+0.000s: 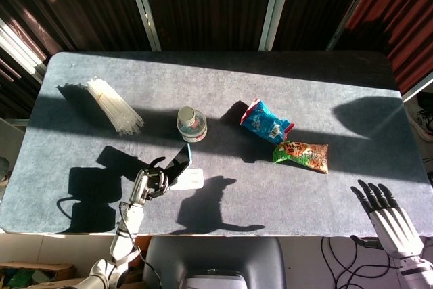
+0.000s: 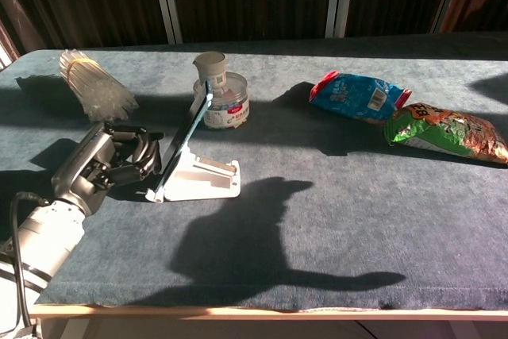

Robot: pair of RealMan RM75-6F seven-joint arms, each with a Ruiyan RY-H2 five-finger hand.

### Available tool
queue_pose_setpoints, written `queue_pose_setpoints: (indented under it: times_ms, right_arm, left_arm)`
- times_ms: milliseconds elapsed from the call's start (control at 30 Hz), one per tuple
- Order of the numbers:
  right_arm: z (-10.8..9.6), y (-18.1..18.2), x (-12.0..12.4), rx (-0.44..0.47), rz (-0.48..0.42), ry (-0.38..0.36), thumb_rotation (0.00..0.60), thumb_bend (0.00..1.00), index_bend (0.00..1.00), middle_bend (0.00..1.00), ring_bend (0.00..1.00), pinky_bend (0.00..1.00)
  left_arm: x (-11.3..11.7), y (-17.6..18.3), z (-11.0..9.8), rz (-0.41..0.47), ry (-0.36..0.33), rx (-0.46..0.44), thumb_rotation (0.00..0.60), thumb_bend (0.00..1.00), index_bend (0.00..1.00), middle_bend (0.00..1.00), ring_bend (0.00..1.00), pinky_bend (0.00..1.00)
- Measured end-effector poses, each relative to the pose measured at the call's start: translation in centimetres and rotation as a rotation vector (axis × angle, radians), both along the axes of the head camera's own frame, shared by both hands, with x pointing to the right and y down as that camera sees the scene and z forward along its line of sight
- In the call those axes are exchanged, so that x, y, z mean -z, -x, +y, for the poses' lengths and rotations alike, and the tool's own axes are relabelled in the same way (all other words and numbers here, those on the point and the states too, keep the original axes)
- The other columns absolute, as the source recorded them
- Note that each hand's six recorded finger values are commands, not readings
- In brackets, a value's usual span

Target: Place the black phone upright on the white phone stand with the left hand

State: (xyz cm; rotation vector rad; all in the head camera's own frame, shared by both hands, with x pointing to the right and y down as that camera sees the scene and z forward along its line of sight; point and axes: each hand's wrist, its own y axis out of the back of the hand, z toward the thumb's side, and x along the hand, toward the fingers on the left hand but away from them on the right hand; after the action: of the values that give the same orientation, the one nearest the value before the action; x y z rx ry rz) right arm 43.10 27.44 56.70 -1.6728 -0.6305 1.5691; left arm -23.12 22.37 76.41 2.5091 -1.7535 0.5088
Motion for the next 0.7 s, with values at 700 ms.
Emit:
queue_pose_setpoints:
  times_ms: [700]
  right_arm:
    - [0.1,0.1,0.0,0.006,-0.001,0.0,0.6,0.11,0.0,0.0,0.0,0.0]
  left_arm:
    - [3.3,2.1,-0.9,-0.006,-0.165,-0.008,0.6,0.4,0.43,0.6,0.37,0.11]
